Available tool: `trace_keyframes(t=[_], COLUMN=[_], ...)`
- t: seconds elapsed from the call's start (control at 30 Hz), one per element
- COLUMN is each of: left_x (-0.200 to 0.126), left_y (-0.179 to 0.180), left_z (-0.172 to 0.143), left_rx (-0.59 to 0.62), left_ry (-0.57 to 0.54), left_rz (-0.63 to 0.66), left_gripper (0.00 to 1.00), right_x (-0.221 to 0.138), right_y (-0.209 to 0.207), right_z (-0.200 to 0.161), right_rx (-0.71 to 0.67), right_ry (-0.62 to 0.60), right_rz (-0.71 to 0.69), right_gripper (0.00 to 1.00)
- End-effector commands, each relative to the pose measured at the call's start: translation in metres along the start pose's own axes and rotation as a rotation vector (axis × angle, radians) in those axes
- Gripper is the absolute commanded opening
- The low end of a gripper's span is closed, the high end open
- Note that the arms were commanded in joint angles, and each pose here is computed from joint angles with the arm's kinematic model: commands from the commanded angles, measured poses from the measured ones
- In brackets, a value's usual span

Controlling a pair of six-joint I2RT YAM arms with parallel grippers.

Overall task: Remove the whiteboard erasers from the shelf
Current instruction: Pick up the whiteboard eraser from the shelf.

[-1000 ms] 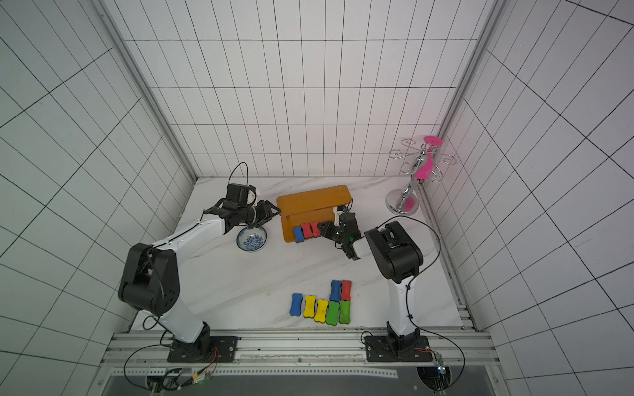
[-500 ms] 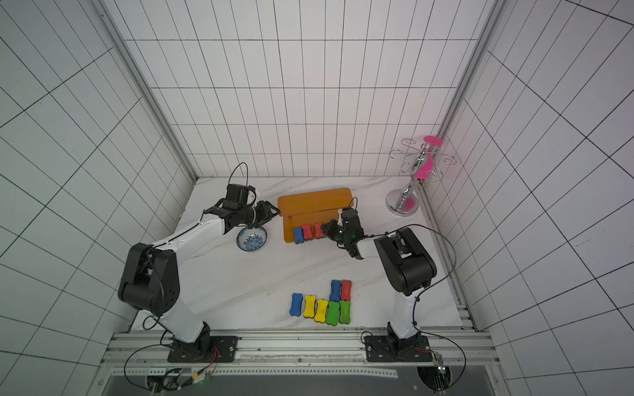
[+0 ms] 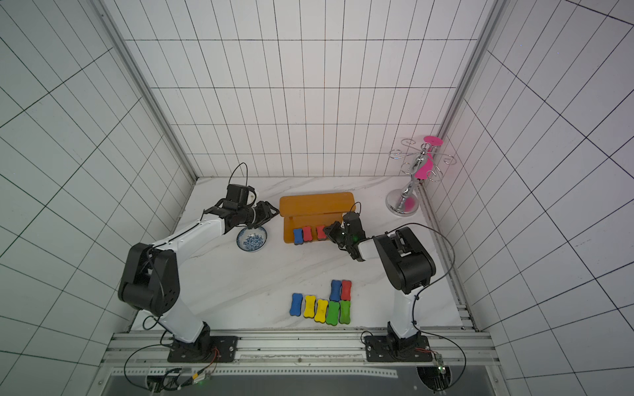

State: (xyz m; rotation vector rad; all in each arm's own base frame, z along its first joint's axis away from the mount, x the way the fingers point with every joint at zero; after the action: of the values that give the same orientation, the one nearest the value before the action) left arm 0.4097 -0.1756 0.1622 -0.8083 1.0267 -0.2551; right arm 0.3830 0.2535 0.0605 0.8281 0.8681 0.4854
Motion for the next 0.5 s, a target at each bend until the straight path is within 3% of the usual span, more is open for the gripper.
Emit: trace_keyframes(t=[0.0, 0.47], left_x=[-0.008, -0.019], left_y=[-0.013, -0.018], left_z=[0.009, 0.012], left_rx=[0.038, 0.056], left_ry=[-0.036, -0.06], left_rz=[-0.014, -0.014], left_gripper=[0.58, 0.58], right_x=[-0.003, -0.052], right_y=[-0.011, 0.003], right_z=[-0.006, 0.007], right_rx=[0.051, 0.025], right_ry=[0.012, -0.098], right_rz=[0.026, 0.009], right_gripper=[0.0, 0.0])
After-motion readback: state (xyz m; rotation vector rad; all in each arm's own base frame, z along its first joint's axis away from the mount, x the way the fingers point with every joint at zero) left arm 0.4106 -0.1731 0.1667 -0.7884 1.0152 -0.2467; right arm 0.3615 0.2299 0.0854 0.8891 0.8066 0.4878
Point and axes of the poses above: each gripper's point midway between its finger pads, its own x axis out along the fingers, its own y axis along the line the jaws close on, z = x × y, the point moved 2 cm from there along -x, back along the fingers, and after that the axes turned 7 degrees about -x, right-handed, at the moved point
